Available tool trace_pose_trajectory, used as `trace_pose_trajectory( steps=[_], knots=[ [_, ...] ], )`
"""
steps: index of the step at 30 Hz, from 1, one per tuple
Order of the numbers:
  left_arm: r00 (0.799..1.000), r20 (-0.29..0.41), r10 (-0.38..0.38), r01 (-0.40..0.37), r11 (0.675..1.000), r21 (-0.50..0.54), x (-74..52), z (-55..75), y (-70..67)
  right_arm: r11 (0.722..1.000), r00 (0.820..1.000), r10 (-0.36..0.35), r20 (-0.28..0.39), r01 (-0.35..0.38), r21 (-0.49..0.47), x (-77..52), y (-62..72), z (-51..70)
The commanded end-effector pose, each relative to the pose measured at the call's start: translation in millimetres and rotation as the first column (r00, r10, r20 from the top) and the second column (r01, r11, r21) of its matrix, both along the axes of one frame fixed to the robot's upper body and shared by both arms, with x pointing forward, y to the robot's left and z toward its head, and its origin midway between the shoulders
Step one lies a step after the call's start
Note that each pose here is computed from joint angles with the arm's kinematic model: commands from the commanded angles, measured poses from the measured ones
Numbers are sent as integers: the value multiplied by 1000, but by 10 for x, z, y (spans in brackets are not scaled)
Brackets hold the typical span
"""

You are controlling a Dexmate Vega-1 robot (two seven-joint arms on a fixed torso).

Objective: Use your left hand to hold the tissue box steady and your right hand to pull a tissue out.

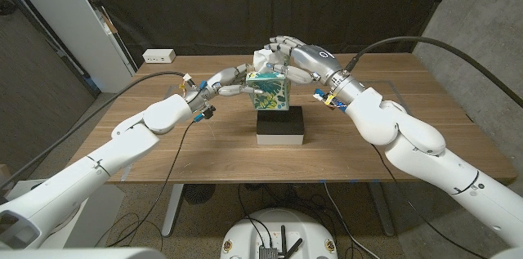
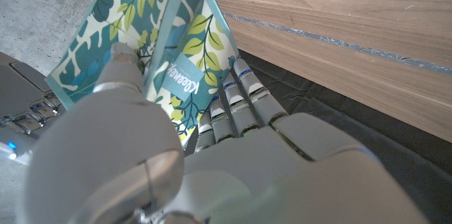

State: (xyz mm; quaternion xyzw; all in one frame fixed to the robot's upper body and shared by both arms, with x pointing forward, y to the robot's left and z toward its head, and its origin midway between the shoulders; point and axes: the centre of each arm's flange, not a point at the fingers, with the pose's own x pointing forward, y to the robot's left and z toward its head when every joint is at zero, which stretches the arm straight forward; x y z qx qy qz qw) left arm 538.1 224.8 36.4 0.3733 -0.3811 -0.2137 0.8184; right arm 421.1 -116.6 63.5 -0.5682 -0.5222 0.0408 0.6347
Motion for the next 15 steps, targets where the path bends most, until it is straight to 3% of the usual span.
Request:
trace_pose_trajectory(
  steps=[1, 6, 9, 15],
  knots=[
    [1000, -5, -7, 7, 1000, 1, 28, 3, 5, 998, 996, -56, 72, 57, -12, -9, 83, -13],
    [1000, -5, -9, 9, 1000, 0, 35, 6, 9, 997, 990, -82, 118, 81, 13, -9, 106, -23],
    [1000, -7, -13, 13, 1000, 0, 41, 4, 9, 995, 977, -95, 189, 87, 46, -12, 124, -34],
    [1000, -7, -13, 13, 1000, -2, 46, 4, 17, 992, 961, -120, 250, 104, 74, 18, 149, -44]
  ],
)
